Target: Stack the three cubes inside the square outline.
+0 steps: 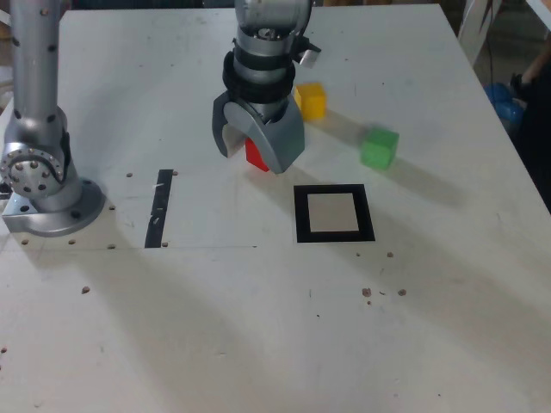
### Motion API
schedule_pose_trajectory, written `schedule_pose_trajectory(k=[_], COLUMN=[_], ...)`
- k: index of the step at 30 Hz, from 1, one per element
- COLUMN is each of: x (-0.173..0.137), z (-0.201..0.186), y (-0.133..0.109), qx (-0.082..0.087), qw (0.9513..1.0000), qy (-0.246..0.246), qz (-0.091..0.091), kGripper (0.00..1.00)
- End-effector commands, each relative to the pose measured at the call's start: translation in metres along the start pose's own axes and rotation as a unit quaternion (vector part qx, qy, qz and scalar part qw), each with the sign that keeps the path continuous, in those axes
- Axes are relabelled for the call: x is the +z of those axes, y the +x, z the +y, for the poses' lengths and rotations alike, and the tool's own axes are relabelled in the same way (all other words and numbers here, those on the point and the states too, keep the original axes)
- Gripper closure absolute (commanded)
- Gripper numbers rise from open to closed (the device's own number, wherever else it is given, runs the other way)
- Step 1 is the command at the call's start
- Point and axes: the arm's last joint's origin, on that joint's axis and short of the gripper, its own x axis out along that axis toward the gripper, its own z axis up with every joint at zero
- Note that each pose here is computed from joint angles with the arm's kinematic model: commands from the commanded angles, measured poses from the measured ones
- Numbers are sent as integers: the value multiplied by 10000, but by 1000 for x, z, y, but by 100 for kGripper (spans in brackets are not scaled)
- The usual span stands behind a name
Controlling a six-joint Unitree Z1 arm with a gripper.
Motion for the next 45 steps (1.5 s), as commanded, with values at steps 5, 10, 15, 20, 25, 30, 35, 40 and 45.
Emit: schedule_pose_trajectory(k=[5,10,15,20,25,30,35,40,45], x=[2,2,2,1,-3,-8,-1,20,50], z=[0,1,1,1,-1,-7,-30,-59,-74], y=[-5,-9,-8,-7,-11,-27,-59,-98,-105], qx=[44,-9,4,-2,71,-8,-172,0,-67], qw=[9999,9999,9999,9998,9993,9983,9940,9896,9848], qy=[0,-36,-107,-179,-359,-531,-907,-1302,-1628], qz=[-98,-123,-73,7,49,-234,-591,-612,-598], kGripper=[54,63,72,75,78,81,83,83,83])
